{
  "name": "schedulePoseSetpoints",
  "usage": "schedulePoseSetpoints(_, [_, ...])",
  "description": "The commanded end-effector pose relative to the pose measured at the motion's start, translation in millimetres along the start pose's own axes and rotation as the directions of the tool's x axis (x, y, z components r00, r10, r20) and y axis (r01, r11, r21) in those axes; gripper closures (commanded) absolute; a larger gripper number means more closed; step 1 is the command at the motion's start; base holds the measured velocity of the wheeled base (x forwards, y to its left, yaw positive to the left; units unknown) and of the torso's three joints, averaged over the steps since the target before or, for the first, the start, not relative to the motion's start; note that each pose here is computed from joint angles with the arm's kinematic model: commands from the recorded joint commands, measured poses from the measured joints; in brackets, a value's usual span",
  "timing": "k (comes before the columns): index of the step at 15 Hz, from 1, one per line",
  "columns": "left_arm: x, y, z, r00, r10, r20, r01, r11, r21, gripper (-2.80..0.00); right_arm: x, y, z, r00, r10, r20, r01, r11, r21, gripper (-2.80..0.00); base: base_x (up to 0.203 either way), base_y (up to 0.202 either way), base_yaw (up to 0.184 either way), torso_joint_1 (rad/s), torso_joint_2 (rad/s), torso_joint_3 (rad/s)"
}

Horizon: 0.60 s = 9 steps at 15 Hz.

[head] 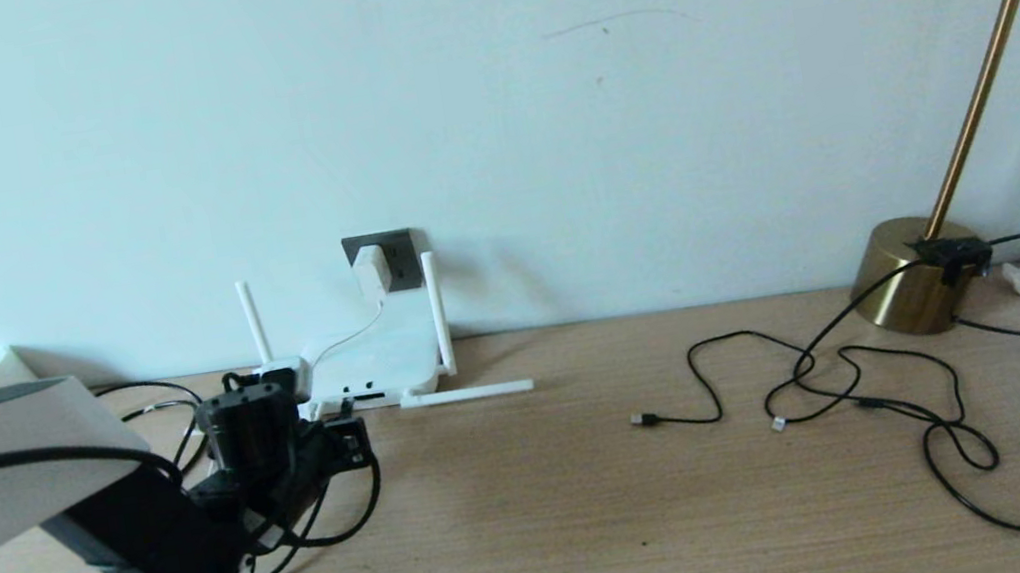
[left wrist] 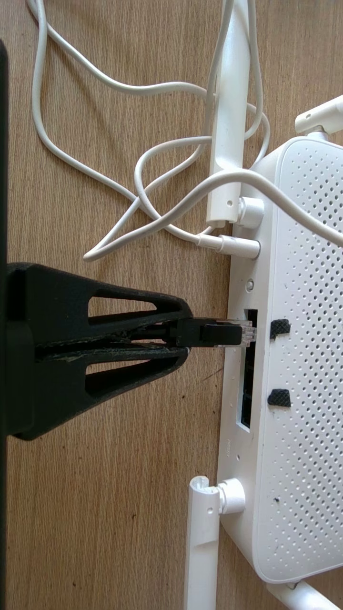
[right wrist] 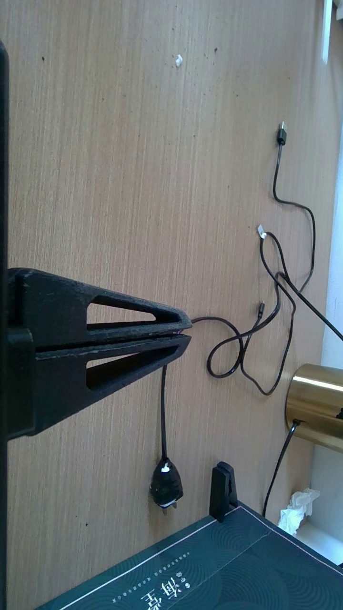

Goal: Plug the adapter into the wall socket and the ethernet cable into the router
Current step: Plug cable into router interface

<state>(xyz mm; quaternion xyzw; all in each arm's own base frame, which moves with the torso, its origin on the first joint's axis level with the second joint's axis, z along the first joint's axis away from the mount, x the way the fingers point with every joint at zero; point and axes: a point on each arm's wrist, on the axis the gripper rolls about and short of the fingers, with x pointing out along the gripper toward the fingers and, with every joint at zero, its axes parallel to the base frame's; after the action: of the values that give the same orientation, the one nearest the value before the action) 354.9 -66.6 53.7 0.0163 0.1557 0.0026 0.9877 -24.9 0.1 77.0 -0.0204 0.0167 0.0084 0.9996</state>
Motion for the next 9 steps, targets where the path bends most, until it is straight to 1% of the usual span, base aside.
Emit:
schedulePoseSetpoints(1, [0.7, -0.2, -1.2, 1.000, 0.001, 0.000, -0.001, 1.000, -0.001, 0.00, 0.1, 0.0, 0.1, 1.000, 0.001, -0.001, -0.001, 1.000, -0.001, 0.00, 0.000, 0.000, 0.000, 0.000, 0.00, 0.000])
schedulePoseSetpoints(9, [1.7, -0.3, -3.1, 1.000, 0.001, -0.005, -0.001, 1.000, -0.001, 0.00, 0.1, 0.0, 0.1, 1.000, 0.001, -0.001, -0.001, 1.000, -0.001, 0.00, 0.000, 0.000, 0.000, 0.000, 0.00, 0.000])
